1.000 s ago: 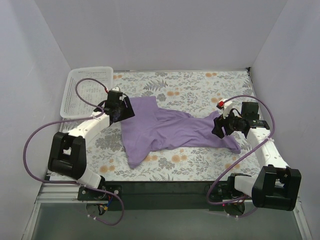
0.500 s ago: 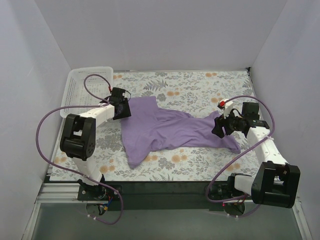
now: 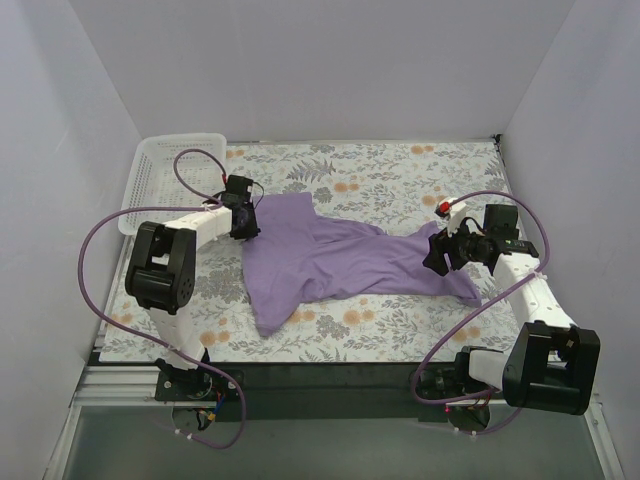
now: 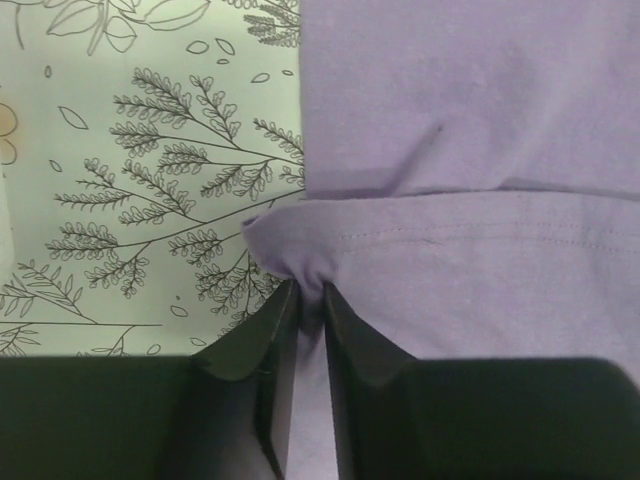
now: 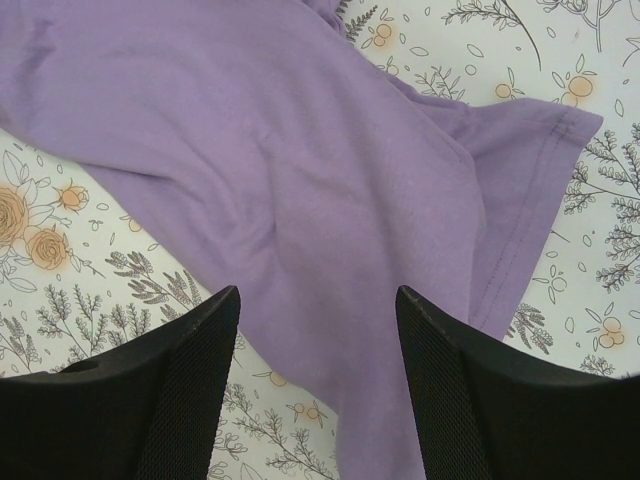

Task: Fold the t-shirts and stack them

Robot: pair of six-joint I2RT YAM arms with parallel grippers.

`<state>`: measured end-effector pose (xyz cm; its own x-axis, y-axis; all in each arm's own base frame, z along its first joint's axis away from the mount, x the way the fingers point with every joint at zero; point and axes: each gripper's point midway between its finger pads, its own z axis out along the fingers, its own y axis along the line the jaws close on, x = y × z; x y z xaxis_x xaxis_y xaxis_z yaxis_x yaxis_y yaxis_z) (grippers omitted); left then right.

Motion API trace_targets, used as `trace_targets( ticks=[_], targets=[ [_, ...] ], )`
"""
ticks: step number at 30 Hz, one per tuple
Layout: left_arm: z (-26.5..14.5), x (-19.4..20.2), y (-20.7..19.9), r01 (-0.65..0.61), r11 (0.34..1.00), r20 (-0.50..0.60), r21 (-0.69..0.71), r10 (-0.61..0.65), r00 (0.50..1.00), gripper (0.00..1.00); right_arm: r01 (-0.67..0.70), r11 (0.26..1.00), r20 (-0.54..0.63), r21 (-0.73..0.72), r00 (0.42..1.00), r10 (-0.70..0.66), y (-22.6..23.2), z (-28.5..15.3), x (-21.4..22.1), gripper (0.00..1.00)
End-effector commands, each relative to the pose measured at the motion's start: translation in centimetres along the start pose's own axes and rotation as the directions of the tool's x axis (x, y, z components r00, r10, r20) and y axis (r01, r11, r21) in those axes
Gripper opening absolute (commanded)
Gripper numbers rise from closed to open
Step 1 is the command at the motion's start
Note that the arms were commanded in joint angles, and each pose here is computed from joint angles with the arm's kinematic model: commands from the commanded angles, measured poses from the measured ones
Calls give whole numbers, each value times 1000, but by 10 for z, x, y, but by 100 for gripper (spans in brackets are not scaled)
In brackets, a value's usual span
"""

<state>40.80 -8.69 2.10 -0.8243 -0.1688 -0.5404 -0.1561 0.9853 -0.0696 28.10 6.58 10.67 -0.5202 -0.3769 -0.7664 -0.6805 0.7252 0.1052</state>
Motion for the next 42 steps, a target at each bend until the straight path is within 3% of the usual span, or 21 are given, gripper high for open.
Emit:
trace_targets(
  ticks=[1, 5, 15, 21, 29, 39, 42],
  targets=[
    [-24, -30, -13, -1, 998, 74, 62, -3, 997, 13, 5, 1000, 28, 4, 1000, -5, -2, -1, -6, 70],
    [-48, -56, -21, -13, 995, 141, 100, -1, 990, 0, 2, 1000, 28, 3, 1000, -2, -2, -1, -7, 70],
    [-118, -67, -32, -36, 971, 238, 236, -22, 971, 0, -23, 998, 11, 51, 1000, 23, -16, -1, -13, 67],
    [-142, -30, -30, -27, 950, 209, 310, -41, 977, 0, -92, 991, -18, 95, 995, 94, -31, 2, -15, 63],
    [-114, 33, -20, 25, 952, 43, 304, -40, 998, 0, -121, 989, -40, 82, 991, 125, -40, 12, -14, 64],
    [-105, 41, -15, 16, 959, 45, 284, -30, 999, 0, -179, 961, -82, 209, 977, 199, -101, 42, -18, 56],
    [-107, 40, -12, 12, 960, 64, 279, -31, 997, 0, -206, 960, -88, 188, 970, 225, -109, 54, -21, 56]
  ],
)
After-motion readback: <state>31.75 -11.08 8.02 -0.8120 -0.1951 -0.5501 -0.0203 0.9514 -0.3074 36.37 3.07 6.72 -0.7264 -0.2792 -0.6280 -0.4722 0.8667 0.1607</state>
